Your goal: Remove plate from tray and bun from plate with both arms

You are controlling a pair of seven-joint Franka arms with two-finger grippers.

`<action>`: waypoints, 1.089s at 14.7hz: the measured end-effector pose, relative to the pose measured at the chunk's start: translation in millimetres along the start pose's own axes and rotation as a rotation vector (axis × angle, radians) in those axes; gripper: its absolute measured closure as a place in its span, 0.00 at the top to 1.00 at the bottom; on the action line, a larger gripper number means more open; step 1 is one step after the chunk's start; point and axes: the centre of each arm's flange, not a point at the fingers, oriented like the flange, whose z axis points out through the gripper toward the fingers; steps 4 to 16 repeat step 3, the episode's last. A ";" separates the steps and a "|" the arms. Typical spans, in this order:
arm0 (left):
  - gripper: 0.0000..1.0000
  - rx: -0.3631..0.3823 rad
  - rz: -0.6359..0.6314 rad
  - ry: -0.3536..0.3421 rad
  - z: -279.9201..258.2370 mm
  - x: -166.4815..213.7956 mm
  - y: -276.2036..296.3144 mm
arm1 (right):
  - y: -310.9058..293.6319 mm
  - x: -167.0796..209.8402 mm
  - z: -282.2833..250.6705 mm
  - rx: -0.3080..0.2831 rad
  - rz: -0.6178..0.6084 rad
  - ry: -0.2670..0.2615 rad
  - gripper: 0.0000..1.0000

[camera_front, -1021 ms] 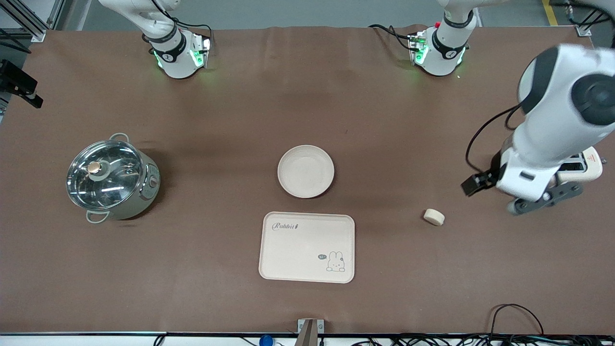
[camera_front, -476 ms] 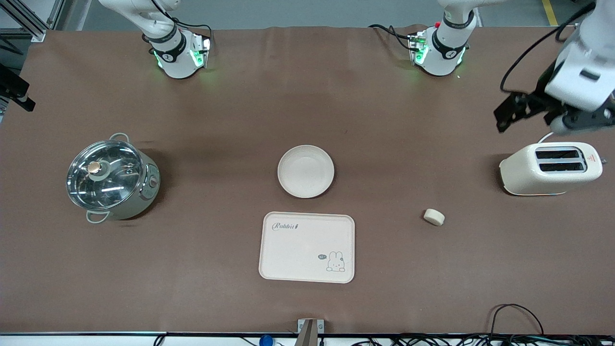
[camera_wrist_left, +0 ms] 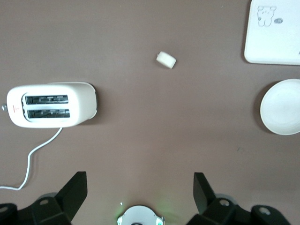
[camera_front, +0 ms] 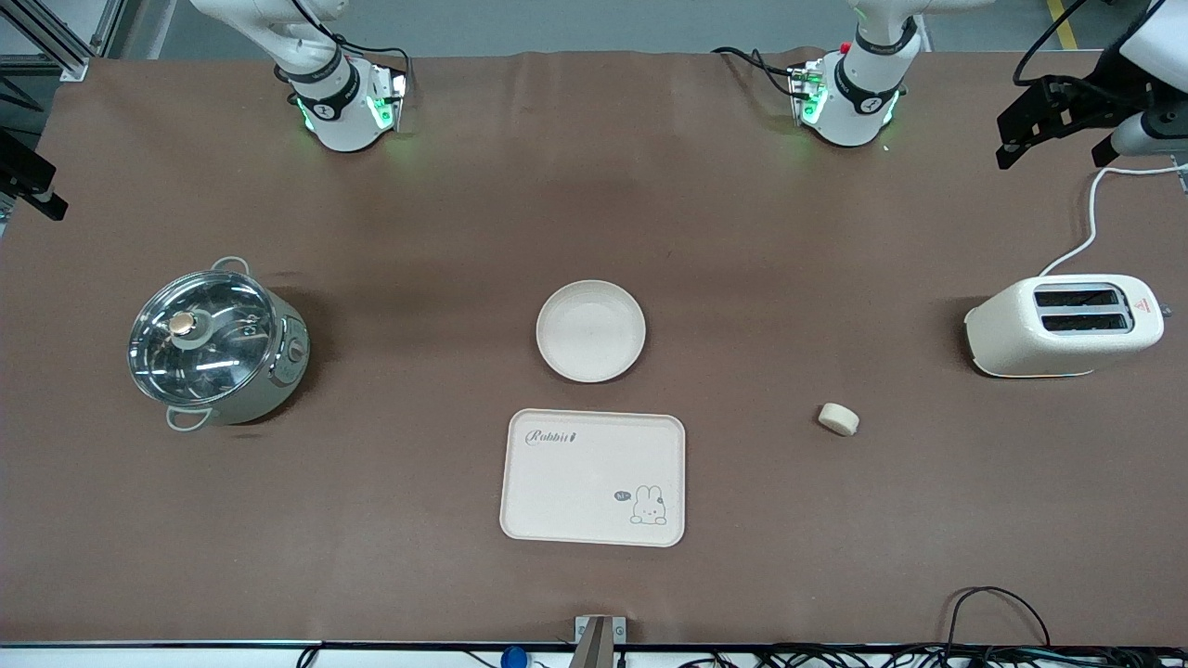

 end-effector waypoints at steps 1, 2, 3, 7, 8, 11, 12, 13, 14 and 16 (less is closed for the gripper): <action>1.00 0.003 0.002 -0.005 1.7 -4.9 1.1 | -0.1 -0.1 0.1 0.000 0.000 -0.001 1.00; 1.00 0.005 0.004 -0.006 2.2 -8.0 1.7 | -0.2 -0.4 0.3 0.000 0.000 -0.004 1.00; 1.00 0.005 0.006 -0.005 1.8 -9.3 1.7 | -0.4 -1.5 1.3 0.001 0.000 -0.014 1.00; 1.00 0.005 0.006 -0.005 1.8 -9.3 1.7 | -0.4 -1.5 1.3 0.001 0.000 -0.014 1.00; 1.00 0.005 0.006 -0.005 1.8 -9.3 1.7 | -0.4 -1.5 1.3 0.001 0.000 -0.014 1.00; 1.00 0.005 0.006 -0.005 1.8 -9.3 1.7 | -0.4 -1.5 1.3 0.001 0.000 -0.014 1.00; 1.00 0.005 0.006 -0.005 1.8 -9.3 1.7 | -0.4 -1.5 1.3 0.001 0.000 -0.014 1.00; 1.00 0.005 0.006 -0.005 1.8 -9.3 1.7 | -0.4 -1.5 1.3 0.001 0.000 -0.014 1.00; 1.00 0.005 0.006 -0.005 1.8 -9.3 1.7 | -0.4 -1.5 1.3 0.001 0.000 -0.014 1.00; 1.00 0.005 0.006 -0.005 1.8 -9.3 1.7 | -0.4 -1.5 1.3 0.001 0.000 -0.014 1.00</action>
